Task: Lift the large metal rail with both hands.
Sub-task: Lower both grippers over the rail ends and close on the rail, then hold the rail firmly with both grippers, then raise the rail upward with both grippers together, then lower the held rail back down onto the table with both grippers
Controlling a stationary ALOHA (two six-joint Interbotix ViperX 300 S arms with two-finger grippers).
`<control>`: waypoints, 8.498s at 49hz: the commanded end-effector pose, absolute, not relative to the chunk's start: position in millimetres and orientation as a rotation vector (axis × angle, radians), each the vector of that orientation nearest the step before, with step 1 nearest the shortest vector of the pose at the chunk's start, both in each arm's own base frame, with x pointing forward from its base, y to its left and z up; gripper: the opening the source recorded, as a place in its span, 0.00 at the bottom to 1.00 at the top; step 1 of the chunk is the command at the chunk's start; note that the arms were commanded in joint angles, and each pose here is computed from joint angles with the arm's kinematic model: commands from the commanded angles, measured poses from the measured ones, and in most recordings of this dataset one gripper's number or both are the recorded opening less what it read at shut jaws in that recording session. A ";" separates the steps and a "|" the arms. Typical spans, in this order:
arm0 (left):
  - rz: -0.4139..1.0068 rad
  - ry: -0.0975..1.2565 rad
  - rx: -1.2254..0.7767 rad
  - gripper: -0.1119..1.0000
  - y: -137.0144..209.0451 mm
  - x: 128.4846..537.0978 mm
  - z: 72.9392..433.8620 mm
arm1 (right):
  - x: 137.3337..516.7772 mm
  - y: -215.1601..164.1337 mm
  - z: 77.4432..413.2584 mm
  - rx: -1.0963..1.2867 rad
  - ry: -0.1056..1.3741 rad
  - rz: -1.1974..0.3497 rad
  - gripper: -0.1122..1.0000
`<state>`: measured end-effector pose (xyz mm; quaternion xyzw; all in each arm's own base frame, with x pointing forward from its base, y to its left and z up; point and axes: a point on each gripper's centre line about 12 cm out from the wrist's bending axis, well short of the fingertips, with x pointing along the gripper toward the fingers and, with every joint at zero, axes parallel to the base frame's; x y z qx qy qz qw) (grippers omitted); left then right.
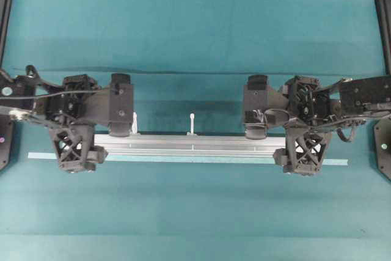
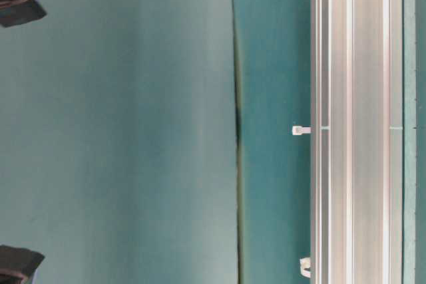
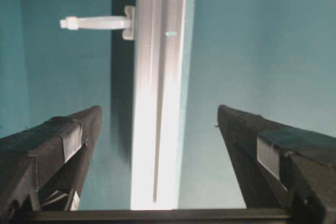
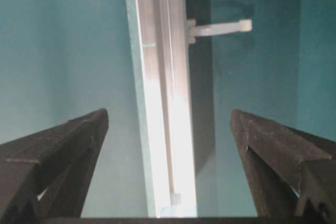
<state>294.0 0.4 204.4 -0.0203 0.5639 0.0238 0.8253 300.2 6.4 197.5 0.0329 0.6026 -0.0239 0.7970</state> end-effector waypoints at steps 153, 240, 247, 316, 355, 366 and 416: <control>0.046 1.105 -0.051 0.43 -0.3 312.6 164.7 | 310.0 11.6 170.4 0.131 1.293 -0.088 0.48; 0.005 0.974 -0.054 0.43 -22.0 297.5 441.1 | 310.5 32.5 433.6 0.171 1.296 -0.062 0.48; 0.008 0.997 -0.054 0.43 -21.6 293.3 453.8 | 310.7 33.0 446.8 0.177 1.257 -0.056 0.48; 0.020 1.010 -0.060 0.43 -17.8 292.3 482.4 | 304.8 27.7 488.1 0.195 1.141 -0.052 0.48; 0.056 1.199 -0.055 0.43 -9.7 306.2 346.9 | 324.1 23.2 326.6 0.086 1.358 -0.023 0.48; 0.076 1.226 -0.068 0.43 -2.3 304.6 287.6 | 324.0 8.5 283.4 0.093 1.355 -0.067 0.48; 0.090 1.224 -0.085 0.43 6.3 301.9 153.5 | 318.0 9.3 169.2 0.095 1.341 -0.066 0.48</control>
